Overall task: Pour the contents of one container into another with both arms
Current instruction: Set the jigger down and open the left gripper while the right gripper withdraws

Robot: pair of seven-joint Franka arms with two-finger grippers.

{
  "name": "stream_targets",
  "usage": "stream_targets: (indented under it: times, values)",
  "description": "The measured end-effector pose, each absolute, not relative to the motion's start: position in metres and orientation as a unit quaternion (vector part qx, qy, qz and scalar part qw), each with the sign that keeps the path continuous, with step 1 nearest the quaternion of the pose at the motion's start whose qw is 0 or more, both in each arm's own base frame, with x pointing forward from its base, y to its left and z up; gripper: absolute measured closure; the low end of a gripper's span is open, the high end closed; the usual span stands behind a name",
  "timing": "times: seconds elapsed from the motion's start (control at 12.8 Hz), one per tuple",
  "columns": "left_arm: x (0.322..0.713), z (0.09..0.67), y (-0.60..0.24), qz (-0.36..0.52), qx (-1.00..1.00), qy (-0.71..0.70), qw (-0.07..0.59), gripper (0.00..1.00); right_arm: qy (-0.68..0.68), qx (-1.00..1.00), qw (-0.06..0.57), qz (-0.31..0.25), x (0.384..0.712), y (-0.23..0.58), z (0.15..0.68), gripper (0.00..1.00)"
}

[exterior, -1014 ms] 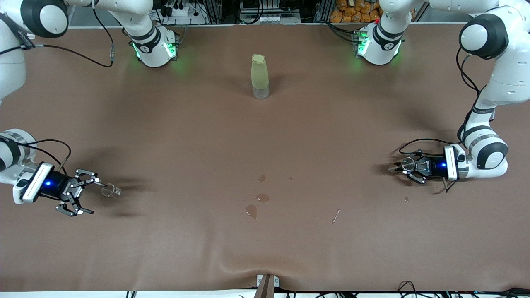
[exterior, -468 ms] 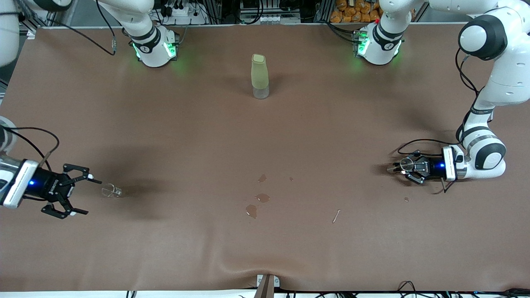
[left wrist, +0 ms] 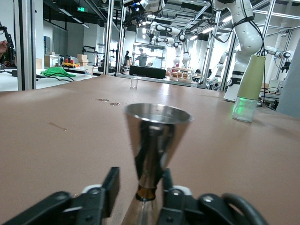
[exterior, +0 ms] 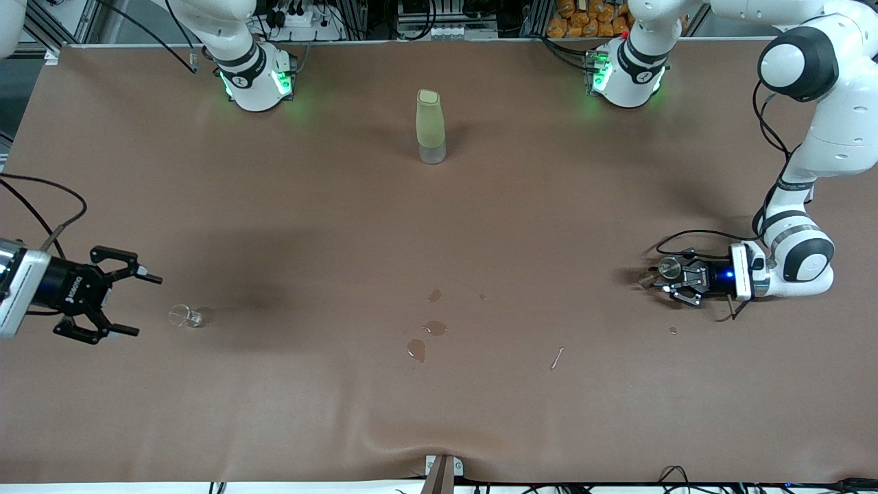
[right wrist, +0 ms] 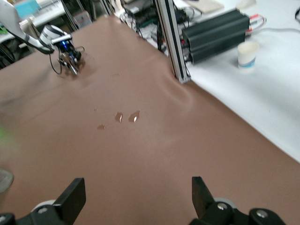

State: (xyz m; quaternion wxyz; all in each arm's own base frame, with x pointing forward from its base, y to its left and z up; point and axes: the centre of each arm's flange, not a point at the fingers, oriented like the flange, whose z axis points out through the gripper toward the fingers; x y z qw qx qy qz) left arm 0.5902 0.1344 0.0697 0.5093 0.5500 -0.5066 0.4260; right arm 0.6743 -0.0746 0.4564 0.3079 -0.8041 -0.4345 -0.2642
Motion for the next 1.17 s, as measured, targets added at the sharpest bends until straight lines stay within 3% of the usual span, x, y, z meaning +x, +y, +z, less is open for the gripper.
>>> stream_targets:
  times: [0.31, 0.39, 0.78, 1.17]
  values:
    - [0.590, 0.070, 0.142, 0.414, 0.566, -0.492, 0.515, 0.07, -0.422, -0.837, 0.269, -0.222, 0.652, -0.067, 0.495, 0.00]
    - [0.590, 0.070, 0.146, 0.408, 0.573, -0.488, 0.516, 0.00, -0.415, -0.846, 0.261, -0.209, 0.643, -0.061, 0.506, 0.00]
    - [0.596, 0.088, 0.193, 0.354, 0.624, -0.473, 0.511, 0.00, -0.377, -0.889, 0.216, -0.145, 0.607, -0.025, 0.541, 0.00]
    - [0.613, 0.169, 0.230, 0.224, 0.723, -0.416, 0.504, 0.00, -0.310, -0.930, 0.181, -0.076, 0.592, -0.036, 0.542, 0.00]
